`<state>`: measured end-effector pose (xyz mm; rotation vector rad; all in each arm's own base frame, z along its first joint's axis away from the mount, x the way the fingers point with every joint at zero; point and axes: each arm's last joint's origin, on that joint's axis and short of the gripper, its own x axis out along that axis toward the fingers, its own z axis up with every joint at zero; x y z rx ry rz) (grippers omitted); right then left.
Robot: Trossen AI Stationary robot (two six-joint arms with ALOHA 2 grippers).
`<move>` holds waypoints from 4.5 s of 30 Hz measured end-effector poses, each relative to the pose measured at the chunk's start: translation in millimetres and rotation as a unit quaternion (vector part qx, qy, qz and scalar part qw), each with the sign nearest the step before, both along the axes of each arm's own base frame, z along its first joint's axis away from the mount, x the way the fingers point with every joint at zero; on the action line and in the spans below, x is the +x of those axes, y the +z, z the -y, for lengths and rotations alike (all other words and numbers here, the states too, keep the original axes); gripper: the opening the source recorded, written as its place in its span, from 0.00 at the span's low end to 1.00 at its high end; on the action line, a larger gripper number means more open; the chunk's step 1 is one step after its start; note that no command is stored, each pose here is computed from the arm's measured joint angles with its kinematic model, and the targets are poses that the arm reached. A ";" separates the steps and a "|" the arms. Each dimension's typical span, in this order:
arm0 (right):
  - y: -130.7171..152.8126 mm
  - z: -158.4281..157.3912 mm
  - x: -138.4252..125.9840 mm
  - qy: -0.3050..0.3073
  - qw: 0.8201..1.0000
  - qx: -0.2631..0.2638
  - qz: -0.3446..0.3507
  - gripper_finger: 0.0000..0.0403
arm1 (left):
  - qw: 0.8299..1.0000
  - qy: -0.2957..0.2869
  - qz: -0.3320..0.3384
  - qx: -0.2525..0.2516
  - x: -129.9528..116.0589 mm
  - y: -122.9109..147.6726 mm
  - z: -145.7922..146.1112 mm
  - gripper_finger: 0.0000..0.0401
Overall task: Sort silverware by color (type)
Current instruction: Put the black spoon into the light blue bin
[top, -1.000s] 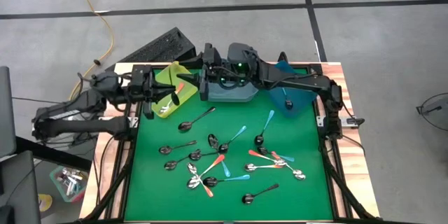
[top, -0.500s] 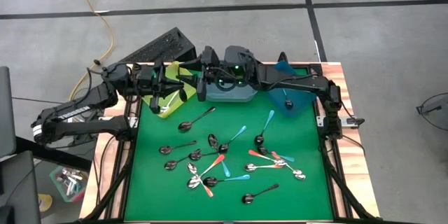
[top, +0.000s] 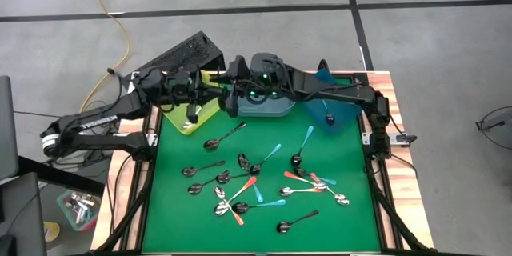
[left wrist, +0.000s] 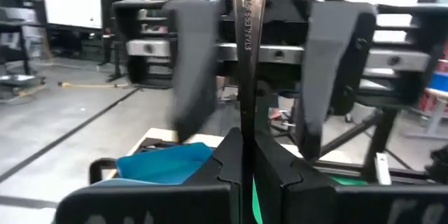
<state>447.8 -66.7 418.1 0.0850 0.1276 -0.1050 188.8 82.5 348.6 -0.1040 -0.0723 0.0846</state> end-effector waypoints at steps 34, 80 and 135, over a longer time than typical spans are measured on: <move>-11.7 81.8 -22.7 -0.054 0.996 -0.035 -0.067 0.05 | 0.981 0.159 -0.054 -0.094 1.8 -17.3 -14.9 0.30; -161.7 134.6 -60.5 -0.103 0.928 -0.050 -0.355 0.05 | 0.945 0.283 -0.082 -0.144 -57.7 -11.6 -3.1 0.34; -146.3 146.8 -32.1 -0.066 0.936 -0.026 -0.345 0.56 | 0.946 0.204 -0.170 -0.187 -52.6 -29.7 0.7 0.38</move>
